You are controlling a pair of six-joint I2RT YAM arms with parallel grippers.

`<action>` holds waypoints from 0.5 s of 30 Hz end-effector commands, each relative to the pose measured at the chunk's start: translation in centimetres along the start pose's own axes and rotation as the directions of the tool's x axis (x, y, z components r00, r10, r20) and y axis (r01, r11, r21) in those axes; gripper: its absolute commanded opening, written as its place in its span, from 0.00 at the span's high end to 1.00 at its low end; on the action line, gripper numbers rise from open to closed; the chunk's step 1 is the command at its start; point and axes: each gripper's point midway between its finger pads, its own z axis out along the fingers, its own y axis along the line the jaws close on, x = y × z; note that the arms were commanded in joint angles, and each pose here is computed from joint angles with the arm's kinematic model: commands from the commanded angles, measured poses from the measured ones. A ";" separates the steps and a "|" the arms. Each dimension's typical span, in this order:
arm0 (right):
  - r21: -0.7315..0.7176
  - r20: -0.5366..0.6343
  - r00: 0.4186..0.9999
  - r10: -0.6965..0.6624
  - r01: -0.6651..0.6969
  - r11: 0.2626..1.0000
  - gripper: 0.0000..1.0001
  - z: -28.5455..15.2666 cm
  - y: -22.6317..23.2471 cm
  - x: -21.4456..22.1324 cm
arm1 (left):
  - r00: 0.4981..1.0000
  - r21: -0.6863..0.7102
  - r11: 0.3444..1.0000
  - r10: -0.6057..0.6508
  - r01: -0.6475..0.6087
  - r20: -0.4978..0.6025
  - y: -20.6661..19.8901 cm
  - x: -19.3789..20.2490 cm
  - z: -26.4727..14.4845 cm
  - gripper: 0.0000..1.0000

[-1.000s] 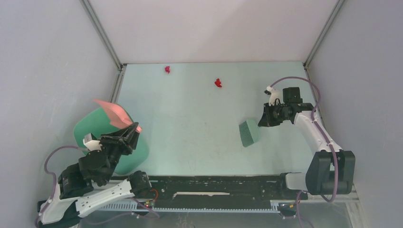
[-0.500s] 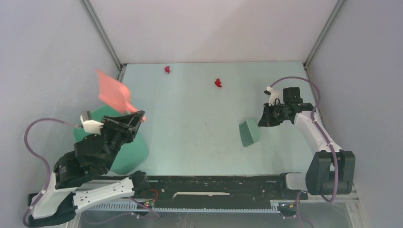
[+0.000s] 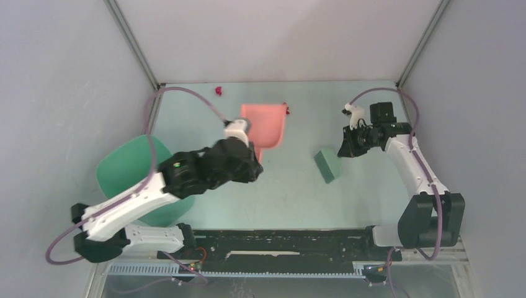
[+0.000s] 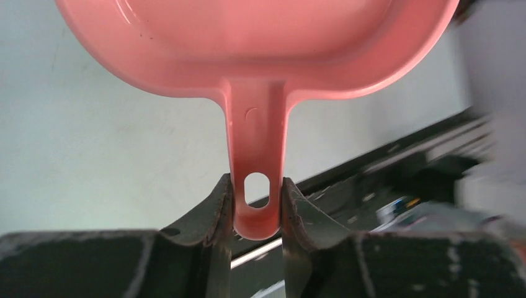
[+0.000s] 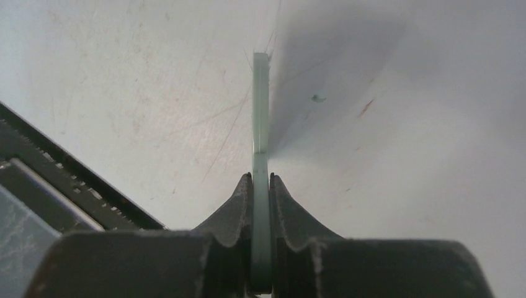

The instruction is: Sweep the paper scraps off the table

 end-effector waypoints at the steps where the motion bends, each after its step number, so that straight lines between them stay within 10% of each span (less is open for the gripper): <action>1: 0.073 0.063 0.965 -0.257 0.252 0.965 1.00 -2.8 -0.4 -5.3 | 0.914 -0.071 0.953 0.260 -0.295 -0.313 4.4 7.4 1.3 1.00; 15: 0.387 0.033 0.598 -0.801 0.731 0.562 1.00 0.9 2.1 -20.5 | 0.772 -0.144 0.900 0.261 -0.412 -0.579 11.3 17.8 4.7 1.00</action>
